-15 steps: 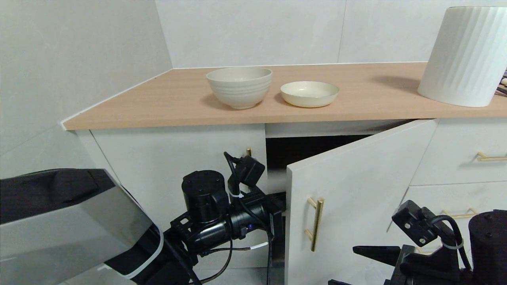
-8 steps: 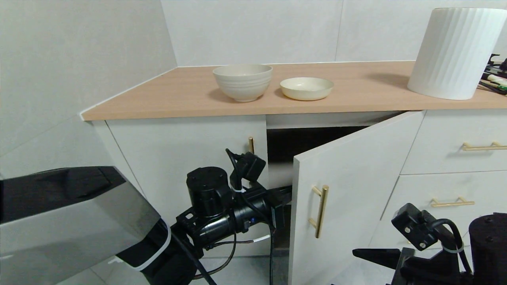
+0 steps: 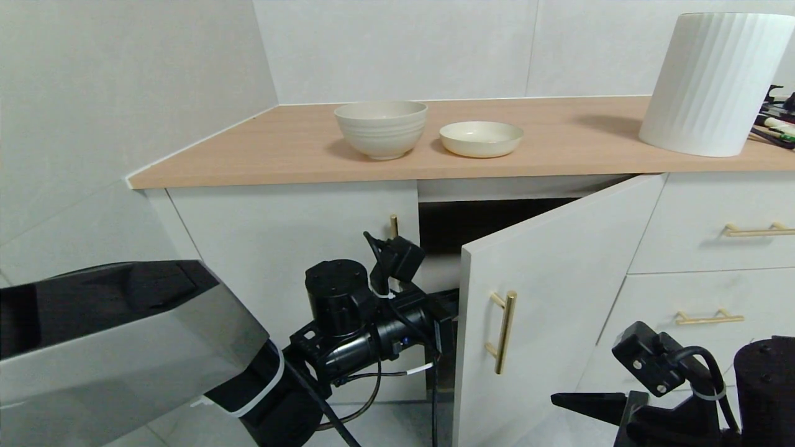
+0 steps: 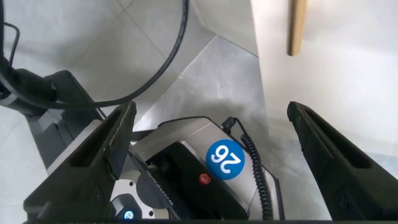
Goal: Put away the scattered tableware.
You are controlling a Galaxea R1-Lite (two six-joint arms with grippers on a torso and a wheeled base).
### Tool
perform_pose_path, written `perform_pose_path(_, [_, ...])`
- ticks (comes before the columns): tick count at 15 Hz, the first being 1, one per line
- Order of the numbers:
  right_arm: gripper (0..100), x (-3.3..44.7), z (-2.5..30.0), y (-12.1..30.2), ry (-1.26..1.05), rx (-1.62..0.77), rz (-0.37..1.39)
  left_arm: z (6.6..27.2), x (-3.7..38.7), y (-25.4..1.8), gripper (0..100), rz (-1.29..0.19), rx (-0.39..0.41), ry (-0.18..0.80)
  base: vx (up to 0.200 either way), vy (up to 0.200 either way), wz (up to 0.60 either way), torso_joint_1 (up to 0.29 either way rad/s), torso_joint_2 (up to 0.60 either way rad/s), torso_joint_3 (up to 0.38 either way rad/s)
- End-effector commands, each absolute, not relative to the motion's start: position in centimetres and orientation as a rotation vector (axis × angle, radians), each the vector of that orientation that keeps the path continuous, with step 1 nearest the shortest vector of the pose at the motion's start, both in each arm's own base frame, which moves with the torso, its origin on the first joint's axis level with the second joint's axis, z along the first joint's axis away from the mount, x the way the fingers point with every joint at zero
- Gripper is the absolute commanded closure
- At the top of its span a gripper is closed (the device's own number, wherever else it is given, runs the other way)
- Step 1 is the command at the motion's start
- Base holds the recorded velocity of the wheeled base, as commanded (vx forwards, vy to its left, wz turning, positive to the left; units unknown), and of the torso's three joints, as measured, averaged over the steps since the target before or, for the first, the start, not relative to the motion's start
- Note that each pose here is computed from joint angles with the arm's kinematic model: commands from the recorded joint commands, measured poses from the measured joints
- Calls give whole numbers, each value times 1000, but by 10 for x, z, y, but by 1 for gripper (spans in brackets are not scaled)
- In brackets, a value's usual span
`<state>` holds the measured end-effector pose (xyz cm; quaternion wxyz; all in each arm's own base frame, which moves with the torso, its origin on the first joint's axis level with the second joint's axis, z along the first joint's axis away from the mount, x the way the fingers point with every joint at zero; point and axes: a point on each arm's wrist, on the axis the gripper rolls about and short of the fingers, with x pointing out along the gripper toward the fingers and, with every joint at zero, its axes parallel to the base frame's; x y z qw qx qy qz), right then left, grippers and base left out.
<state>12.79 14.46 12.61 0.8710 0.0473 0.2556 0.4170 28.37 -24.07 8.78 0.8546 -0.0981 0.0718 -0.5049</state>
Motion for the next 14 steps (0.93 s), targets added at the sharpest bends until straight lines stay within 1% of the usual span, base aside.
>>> perform_pose_path(1, [0,127,124,144,543,96,873,85,284,-241,100,-1062,-205,158,-200,0,0,12,2,-2])
perform_pose_path(5, [0,127,124,145,543,95,875,83,288,-244,100,-1053,-207,156,-200,0,0,5,4,1])
perform_pose_path(7, [0,126,124,145,543,93,879,81,290,-246,100,-1053,-207,156,0,0,0,0,0,0])
perform_pose_path(10, [0,126,124,146,545,93,881,70,298,-252,100,-1050,-206,167,0,0,0,0,0,0])
perform_pose_path(12, [0,126,124,146,545,93,881,70,300,-253,100,-1048,-206,167,0,0,0,0,0,0])
perform_pose_path(14, [0,123,122,146,546,73,900,75,302,-258,100,-1054,-206,166,0,0,0,0,0,0])
